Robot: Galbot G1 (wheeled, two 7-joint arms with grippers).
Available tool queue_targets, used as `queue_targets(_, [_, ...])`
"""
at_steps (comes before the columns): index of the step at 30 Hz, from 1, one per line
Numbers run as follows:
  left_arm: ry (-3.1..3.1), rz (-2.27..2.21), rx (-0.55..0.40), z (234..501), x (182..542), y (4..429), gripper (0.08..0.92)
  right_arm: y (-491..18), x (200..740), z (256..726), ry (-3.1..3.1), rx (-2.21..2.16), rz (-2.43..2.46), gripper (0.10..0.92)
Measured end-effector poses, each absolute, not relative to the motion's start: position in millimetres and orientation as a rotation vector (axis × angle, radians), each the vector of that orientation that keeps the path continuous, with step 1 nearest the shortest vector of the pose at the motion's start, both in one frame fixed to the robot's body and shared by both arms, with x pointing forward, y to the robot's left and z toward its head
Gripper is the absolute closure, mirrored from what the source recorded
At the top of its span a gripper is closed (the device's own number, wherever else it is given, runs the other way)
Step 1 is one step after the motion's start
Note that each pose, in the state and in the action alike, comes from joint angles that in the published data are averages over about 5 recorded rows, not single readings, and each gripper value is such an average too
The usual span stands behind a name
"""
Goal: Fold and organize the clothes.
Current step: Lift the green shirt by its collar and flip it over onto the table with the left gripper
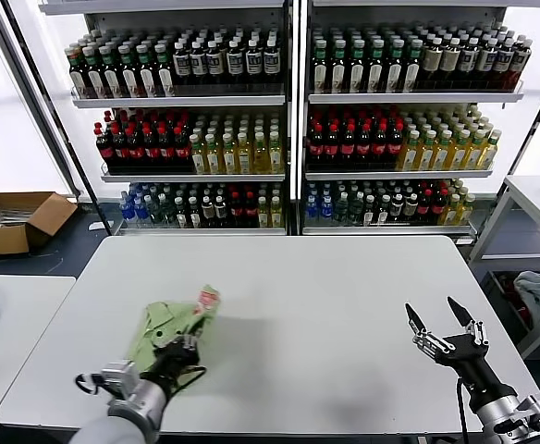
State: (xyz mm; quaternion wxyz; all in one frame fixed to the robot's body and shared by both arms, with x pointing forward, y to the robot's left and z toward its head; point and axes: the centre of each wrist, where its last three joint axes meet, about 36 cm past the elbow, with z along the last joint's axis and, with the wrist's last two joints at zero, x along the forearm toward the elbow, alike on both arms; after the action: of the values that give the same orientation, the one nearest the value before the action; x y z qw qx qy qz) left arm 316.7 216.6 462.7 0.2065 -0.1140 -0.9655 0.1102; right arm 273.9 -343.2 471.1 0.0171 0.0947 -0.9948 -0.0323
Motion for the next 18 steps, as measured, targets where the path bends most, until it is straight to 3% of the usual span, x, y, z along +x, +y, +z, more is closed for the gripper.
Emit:
queue_targets(6, [-2.628,0.418,-0.396,452,325,186,0.836,-340,270,472,-3.086,0.294,-0.092,0.200])
queue_targets(18, [-2.593,0.556,-0.481,458,327,174,0.495,-319,275,467,-3.023,0.355,-0.088,0.200])
